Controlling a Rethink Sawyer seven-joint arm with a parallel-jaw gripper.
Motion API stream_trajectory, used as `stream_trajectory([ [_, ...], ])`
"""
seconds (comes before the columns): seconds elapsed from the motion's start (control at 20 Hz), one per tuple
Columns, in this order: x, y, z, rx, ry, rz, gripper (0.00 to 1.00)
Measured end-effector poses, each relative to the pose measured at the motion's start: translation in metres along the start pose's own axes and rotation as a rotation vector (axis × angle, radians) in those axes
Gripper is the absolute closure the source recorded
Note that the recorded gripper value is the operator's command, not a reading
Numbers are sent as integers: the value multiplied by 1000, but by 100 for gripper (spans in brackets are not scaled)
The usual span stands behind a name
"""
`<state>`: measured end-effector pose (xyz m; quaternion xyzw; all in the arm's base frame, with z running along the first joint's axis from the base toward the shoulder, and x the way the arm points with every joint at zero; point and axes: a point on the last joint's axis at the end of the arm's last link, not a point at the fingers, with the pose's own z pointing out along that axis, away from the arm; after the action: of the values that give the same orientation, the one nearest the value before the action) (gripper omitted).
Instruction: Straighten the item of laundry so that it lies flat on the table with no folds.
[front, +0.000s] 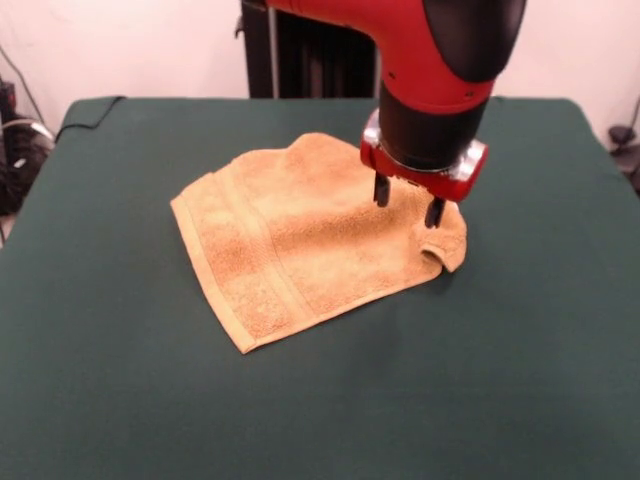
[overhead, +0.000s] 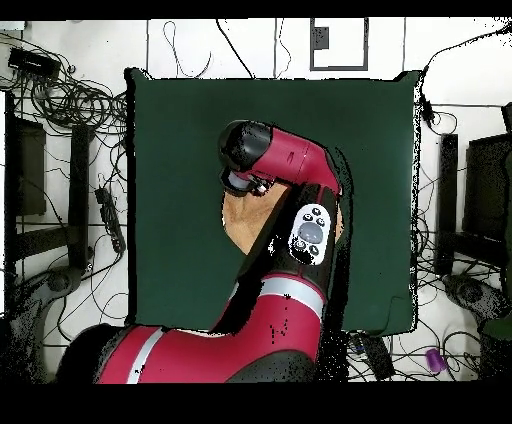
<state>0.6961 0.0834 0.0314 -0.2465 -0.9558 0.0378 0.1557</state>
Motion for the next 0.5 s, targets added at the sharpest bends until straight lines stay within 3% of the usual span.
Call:
stream_trajectory([
  [0.5,-14,6,25,-8,-53,1,0],
])
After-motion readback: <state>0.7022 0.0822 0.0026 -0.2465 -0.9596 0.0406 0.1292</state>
